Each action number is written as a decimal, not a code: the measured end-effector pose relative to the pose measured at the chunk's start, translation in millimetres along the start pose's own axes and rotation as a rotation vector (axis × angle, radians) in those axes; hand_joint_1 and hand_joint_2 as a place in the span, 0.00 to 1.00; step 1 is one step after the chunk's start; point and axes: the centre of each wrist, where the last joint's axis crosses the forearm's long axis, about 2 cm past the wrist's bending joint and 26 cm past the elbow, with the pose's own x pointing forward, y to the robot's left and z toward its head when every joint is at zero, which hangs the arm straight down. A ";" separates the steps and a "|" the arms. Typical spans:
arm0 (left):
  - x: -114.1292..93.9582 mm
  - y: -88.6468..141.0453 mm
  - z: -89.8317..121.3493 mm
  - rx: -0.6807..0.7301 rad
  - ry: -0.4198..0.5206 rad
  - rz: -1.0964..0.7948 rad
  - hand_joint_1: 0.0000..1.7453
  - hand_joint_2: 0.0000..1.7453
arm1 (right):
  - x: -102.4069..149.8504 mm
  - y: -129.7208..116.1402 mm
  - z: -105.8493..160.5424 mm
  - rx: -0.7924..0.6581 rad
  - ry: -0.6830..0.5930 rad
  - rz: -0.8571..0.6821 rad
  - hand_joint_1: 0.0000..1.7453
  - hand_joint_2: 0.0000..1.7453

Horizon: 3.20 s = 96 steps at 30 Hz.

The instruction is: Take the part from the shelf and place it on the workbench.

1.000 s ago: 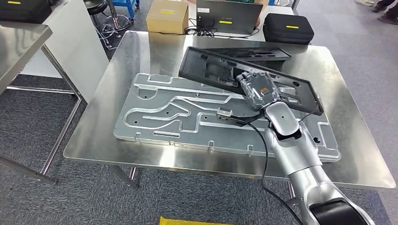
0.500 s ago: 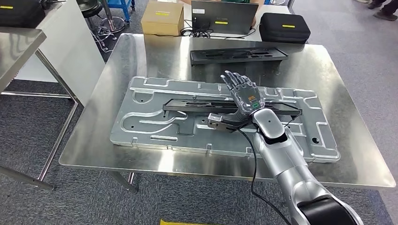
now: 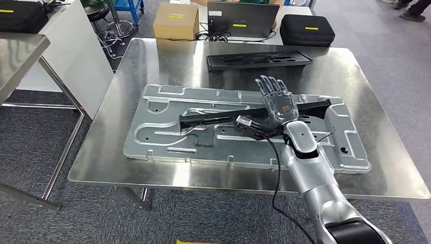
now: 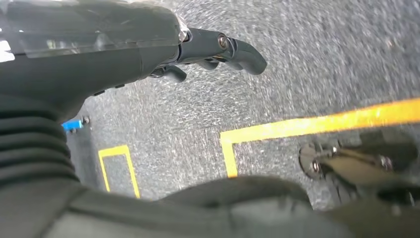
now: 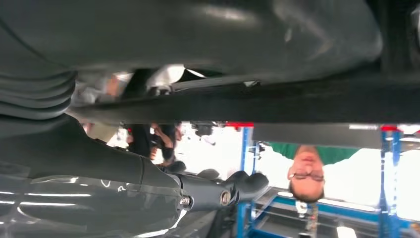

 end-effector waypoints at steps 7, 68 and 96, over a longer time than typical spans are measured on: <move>-1.1 0.0 0.1 0.001 0.003 0.010 0.00 0.00 | -5.6 -2.6 8.6 -0.064 0.107 -0.064 0.00 0.00; 5.0 4.2 -1.0 0.022 0.007 0.016 0.00 0.00 | -20.1 99.0 297.6 0.128 0.896 -0.588 0.00 0.00; 12.2 3.9 -1.3 0.009 0.008 -0.046 0.00 0.00 | 110.5 176.8 424.6 1.275 1.538 -1.006 0.00 0.00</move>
